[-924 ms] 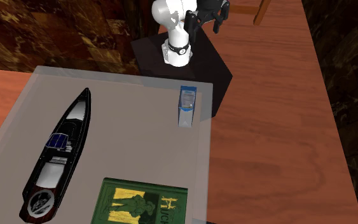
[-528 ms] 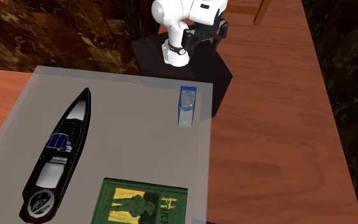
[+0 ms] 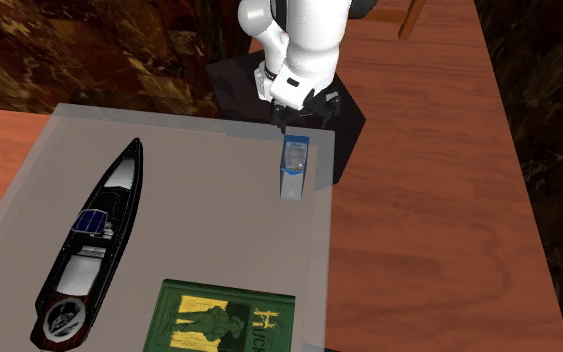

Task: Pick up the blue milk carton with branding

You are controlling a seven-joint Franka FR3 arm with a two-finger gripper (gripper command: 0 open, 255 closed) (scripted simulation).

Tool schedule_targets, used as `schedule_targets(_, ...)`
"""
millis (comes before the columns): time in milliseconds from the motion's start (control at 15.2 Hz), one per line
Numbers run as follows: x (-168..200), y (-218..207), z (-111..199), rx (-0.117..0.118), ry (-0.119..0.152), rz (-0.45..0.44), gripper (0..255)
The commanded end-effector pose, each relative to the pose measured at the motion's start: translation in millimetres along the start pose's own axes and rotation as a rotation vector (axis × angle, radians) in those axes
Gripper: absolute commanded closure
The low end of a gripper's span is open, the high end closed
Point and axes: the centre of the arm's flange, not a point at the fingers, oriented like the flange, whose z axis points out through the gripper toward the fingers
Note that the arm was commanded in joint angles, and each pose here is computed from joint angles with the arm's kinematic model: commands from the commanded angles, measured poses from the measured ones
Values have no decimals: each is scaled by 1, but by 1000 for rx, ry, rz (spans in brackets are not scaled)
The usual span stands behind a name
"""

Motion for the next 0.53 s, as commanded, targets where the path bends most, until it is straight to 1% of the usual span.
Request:
schedule_targets(0, 17, 10, 17, 3, -8, 56, 0)
schedule_targets(132, 31, 22, 34, 6, -17, 107, 0)
schedule_targets(462, 31, 22, 61, 6, -17, 107, 0)
